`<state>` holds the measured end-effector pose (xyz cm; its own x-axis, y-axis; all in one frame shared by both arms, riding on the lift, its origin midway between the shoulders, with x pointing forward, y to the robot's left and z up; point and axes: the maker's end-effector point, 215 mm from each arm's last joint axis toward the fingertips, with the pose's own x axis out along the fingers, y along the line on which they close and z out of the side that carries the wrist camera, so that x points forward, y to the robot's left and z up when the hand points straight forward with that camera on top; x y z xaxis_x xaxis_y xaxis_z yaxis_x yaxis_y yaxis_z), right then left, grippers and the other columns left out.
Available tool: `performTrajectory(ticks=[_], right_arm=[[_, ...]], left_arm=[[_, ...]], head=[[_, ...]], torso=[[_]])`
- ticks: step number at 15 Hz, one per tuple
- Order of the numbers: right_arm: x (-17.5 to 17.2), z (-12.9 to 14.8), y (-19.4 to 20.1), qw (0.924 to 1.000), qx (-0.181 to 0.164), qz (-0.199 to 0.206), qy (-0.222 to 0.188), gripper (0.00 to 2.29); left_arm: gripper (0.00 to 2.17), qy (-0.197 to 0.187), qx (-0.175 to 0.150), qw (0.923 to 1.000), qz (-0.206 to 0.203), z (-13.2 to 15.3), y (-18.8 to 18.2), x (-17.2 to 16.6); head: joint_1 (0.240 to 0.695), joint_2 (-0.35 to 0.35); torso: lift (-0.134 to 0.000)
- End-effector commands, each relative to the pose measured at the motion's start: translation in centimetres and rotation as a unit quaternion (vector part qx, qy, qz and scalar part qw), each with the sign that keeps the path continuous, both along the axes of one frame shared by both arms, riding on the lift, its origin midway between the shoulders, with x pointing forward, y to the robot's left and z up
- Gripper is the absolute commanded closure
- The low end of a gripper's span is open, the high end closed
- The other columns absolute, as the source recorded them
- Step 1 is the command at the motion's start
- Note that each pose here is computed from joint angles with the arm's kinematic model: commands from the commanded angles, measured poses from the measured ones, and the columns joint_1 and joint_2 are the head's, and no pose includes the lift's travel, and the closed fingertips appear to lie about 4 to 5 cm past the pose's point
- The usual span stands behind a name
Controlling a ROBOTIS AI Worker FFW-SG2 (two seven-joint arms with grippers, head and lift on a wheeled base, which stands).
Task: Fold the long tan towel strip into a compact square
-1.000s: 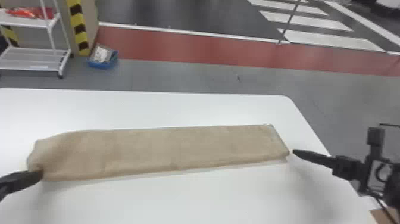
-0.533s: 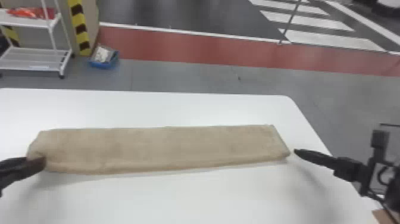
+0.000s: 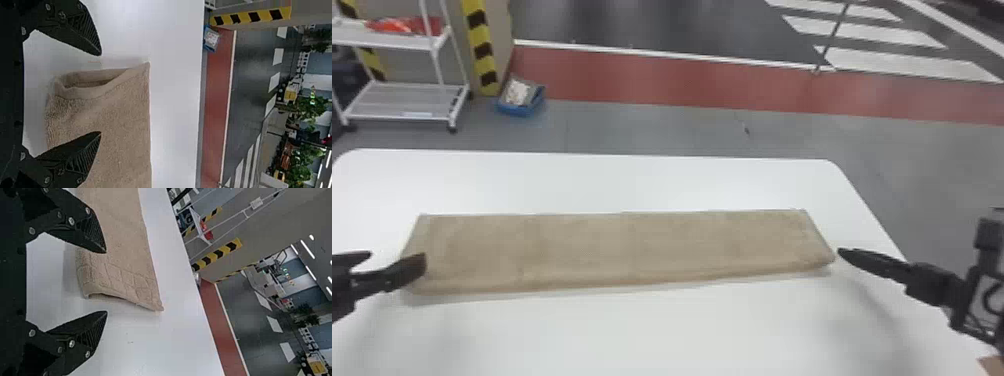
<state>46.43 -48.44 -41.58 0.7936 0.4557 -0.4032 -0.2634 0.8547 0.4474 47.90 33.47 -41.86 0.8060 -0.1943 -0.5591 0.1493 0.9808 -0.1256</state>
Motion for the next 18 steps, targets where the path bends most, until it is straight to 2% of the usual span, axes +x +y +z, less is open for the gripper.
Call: performTrajectory(ticks=[1, 5, 8, 10, 14, 15, 18], right_arm=[[0.4, 1.1, 0.2, 0.9998, 0.004, 0.002, -0.018, 0.25], [1.9, 2.0, 3.0, 0.9988, 0.003, 0.024, -0.042, 0.24], [3.6, 3.0, 5.9, 0.9961, -0.009, 0.035, -0.080, 0.24], [4.9, 3.5, 8.8, 0.9941, -0.018, 0.047, -0.097, 0.12], [7.9, 3.9, 16.0, 0.9859, -0.054, 0.078, -0.138, 0.13], [8.4, 3.9, 17.2, 0.9838, -0.066, 0.083, -0.145, 0.18], [8.9, 3.0, 22.4, 0.9797, -0.071, 0.121, -0.143, 0.75]], left_arm=[[0.18, -0.001, 0.023, 0.9995, 0.022, 0.1, 1.1, -1.5], [0.20, 0.007, 0.032, 0.9984, 0.047, -0.2, 2.3, -3.5], [0.21, 0.024, 0.005, 0.9976, 0.065, -1.0, 1.3, -4.3], [0.21, 0.051, 0.004, 0.9965, 0.067, -2.3, 0.1, -4.8], [0.27, 0.044, -0.030, 0.9966, 0.062, -1.5, -2.7, -3.7], [0.27, 0.041, -0.031, 0.9965, 0.066, -1.2, -2.8, -3.3], [0.27, 0.038, -0.031, 0.9962, 0.071, -1.0, -2.9, -2.5]], head=[[0.695, -0.180], [0.695, -0.147], [0.695, -0.112], [0.695, -0.101], [0.695, -0.060], [0.695, -0.051], [0.695, -0.005]], torso=[[-0.124], [-0.124], [-0.124], [-0.124], [-0.124], [-0.124], [-0.124]])
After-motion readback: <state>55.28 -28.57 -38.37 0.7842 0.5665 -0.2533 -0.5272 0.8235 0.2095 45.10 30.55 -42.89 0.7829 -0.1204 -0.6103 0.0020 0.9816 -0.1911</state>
